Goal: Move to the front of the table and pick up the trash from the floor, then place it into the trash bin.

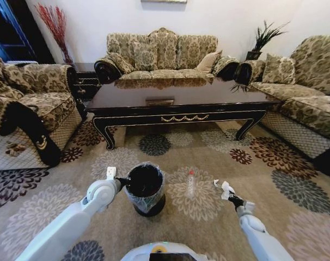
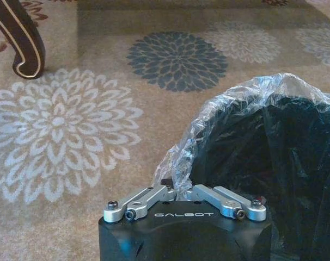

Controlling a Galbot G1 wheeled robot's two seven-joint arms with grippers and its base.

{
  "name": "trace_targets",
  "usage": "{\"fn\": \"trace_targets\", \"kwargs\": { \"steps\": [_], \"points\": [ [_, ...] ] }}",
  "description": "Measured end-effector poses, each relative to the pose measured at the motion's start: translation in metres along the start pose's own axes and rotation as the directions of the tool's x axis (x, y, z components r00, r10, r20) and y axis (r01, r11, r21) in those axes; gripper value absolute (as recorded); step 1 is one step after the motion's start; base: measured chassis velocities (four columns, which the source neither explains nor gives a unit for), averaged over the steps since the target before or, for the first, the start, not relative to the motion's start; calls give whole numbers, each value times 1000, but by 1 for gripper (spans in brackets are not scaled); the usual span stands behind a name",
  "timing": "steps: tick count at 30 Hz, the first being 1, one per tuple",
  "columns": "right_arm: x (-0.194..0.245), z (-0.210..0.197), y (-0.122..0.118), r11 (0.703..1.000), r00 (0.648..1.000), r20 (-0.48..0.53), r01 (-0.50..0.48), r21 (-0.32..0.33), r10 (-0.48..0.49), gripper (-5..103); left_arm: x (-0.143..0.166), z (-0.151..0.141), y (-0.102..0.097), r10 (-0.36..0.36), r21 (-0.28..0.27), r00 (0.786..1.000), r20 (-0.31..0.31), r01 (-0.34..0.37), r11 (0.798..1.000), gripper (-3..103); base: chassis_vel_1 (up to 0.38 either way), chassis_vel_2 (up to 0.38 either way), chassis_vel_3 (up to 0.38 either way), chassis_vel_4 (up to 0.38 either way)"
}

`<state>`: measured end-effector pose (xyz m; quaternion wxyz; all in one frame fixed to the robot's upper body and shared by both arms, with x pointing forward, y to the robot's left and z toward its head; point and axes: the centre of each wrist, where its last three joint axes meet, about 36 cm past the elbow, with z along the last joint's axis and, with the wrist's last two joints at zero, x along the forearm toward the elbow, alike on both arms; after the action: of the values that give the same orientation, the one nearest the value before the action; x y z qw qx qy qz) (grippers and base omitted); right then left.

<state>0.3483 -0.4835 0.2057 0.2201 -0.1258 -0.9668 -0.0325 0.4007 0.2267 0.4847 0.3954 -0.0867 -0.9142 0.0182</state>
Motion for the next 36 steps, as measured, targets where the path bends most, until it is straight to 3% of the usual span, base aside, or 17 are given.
{"fn": "trace_targets", "kwargs": {
  "steps": [7,16,18,21,24,29,36],
  "points": [
    [24,-21,7,999,998,45,37,-10,-37,0,1,1,-5,15,-7,1000,3,-15,1000,3,0,0,0,0],
    [75,-79,50,991,980,148,136,-7,-133,0,1,9,-16,39,-19,999,5,-39,999,3,0,0,0,0],
    [100,-108,76,981,961,201,195,2,-191,0,0,10,-17,45,-22,999,4,-45,999,3,0,0,0,0],
    [114,-120,90,974,949,226,225,9,-221,0,-1,11,-18,46,-23,999,4,-46,999,3,0,0,0,0],
    [156,-149,124,951,911,274,308,41,-307,0,-7,17,-27,58,-30,998,-10,-58,998,3,0,0,0,0],
    [202,-162,149,923,876,290,373,101,-385,0,-15,20,-41,79,-40,997,-19,-80,996,3,0,0,0,0],
    [245,-168,166,889,843,282,437,139,-459,0,-22,19,-46,79,-63,997,-24,-80,995,3,0,0,0,0]
  ]
}}
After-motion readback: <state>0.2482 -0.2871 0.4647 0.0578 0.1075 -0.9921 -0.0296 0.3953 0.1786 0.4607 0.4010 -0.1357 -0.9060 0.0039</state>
